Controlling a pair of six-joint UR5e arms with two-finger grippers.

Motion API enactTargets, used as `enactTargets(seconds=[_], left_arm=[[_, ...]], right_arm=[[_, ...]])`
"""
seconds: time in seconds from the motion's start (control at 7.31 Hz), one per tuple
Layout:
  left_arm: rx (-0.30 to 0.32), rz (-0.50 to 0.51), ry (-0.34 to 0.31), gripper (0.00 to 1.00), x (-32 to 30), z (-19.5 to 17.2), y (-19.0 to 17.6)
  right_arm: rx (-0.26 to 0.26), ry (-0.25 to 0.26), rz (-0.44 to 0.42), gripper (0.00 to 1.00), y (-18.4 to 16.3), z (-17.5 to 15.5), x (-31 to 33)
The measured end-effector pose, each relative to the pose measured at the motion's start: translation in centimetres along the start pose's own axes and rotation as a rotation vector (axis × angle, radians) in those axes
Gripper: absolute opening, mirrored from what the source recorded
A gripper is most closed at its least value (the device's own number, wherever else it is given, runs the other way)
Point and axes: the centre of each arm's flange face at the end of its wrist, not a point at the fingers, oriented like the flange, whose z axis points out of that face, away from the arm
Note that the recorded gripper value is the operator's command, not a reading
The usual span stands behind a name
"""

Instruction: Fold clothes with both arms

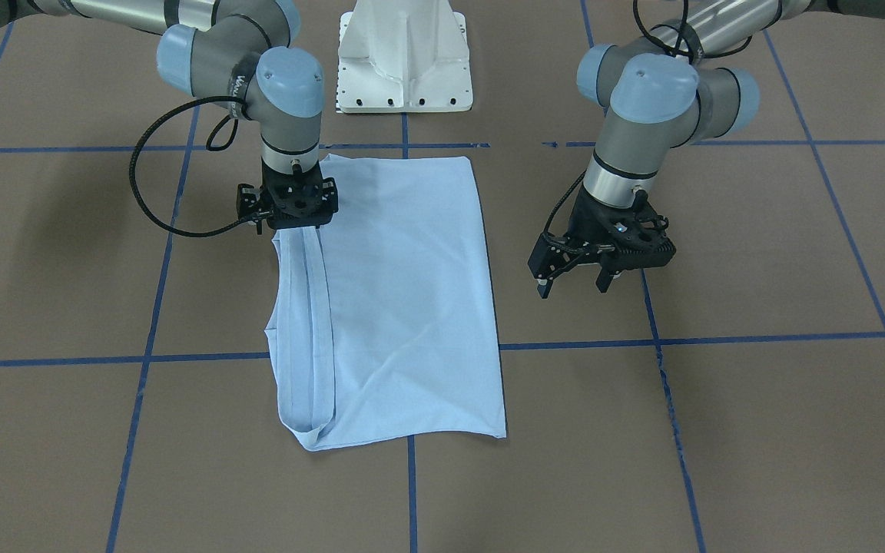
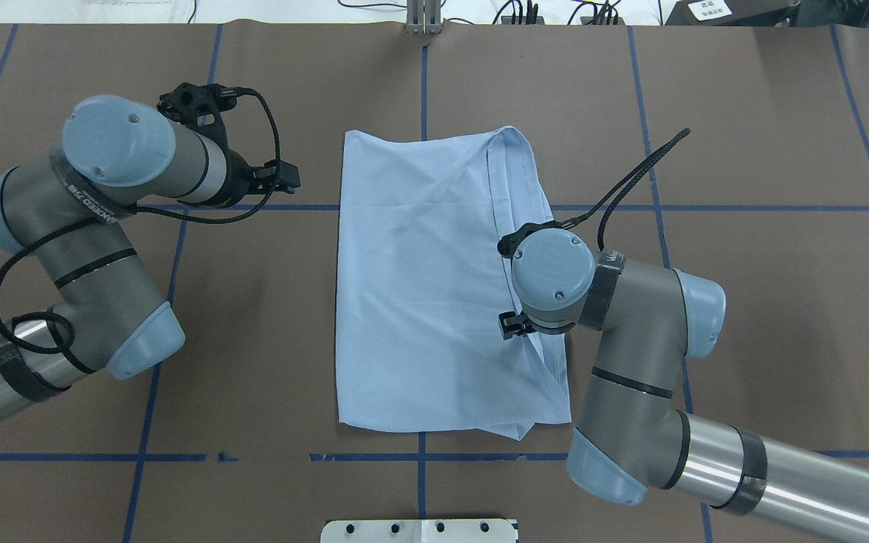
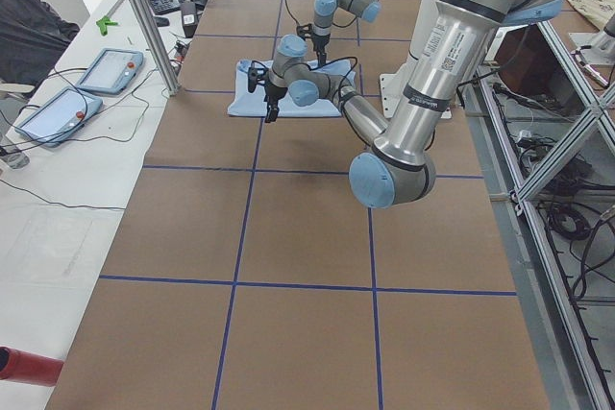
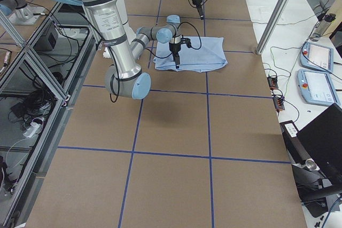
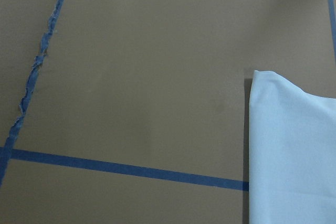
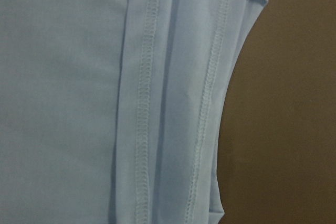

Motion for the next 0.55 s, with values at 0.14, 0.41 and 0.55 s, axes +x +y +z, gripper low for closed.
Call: enactTargets(seconds=[0.14, 0.41, 0.55], left_arm=[[0.000, 0.000, 0.000, 1.00, -0.01, 0.03, 0.00], [0.000, 0.002, -0.001, 1.00, -0.04, 0.10, -0.01], [-0.001, 0.003, -0.001, 1.00, -0.04, 0.12, 0.01]], right_arm=[[-0.007, 0.002, -0.004, 1.00, 0.02, 0.21, -0.02], [-0.021, -0.005, -0.016, 1.00, 0.19, 0.41, -0.32], [-0.030, -0.009, -0.018, 1.00, 0.33, 0.49, -0.44]])
